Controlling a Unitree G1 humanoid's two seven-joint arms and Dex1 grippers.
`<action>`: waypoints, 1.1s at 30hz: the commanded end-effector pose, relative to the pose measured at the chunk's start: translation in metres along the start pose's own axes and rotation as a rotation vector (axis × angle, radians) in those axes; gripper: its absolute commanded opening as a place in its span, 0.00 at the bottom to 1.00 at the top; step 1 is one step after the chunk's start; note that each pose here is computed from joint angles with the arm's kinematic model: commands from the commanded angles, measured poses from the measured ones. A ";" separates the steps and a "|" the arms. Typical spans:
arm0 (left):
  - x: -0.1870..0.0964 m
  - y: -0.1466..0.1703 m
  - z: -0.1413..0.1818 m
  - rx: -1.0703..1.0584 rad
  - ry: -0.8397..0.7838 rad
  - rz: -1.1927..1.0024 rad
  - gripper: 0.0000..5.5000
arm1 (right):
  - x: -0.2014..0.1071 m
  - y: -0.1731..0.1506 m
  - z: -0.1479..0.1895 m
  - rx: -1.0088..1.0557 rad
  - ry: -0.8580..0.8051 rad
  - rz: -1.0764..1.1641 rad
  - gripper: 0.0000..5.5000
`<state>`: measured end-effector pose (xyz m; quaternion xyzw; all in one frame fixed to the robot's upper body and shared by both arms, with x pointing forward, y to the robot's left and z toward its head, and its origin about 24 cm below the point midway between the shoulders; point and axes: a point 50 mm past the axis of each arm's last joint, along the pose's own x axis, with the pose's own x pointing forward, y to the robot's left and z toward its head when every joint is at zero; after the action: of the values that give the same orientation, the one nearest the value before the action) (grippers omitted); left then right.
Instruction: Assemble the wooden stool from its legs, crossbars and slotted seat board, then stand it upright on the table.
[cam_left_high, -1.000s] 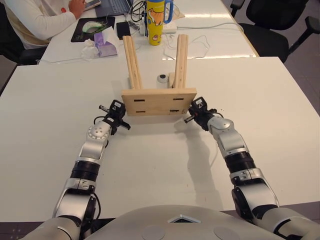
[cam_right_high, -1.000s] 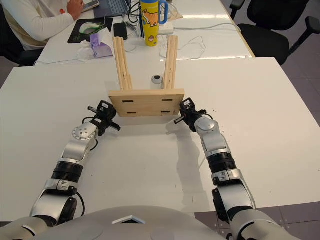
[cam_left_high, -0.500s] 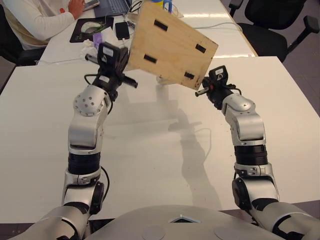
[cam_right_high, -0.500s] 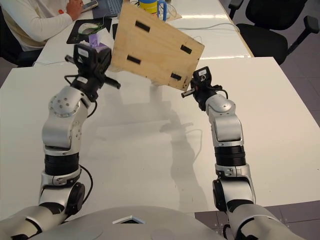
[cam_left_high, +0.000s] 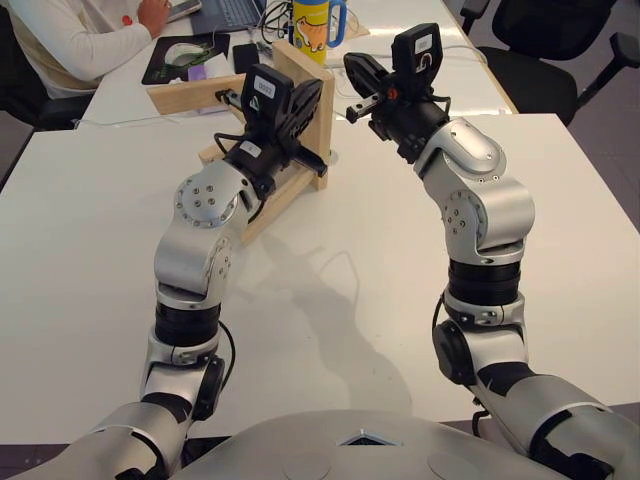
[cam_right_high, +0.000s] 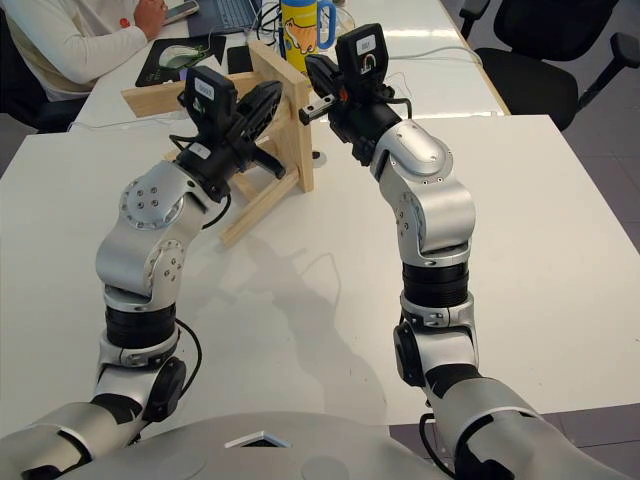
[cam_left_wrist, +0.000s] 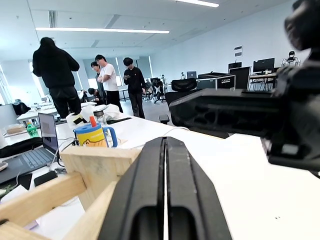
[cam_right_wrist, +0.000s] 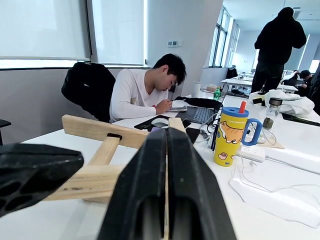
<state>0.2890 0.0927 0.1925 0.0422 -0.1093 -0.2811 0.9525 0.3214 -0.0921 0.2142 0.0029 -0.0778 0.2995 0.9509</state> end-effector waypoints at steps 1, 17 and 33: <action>-0.005 0.004 -0.008 0.004 0.036 0.026 0.00 | -0.001 -0.002 -0.003 0.007 0.027 -0.004 0.00; -0.039 0.044 -0.024 0.236 0.360 0.337 0.00 | -0.005 -0.008 -0.014 -0.016 0.064 -0.043 0.00; -0.098 0.114 -0.071 0.510 0.650 0.440 0.00 | -0.006 -0.008 -0.016 -0.022 0.072 -0.044 0.00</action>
<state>0.2838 0.2267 0.1248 0.3024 0.1152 -0.0216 0.9460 0.3248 -0.0998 0.1978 -0.0150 -0.0443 0.2790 0.9592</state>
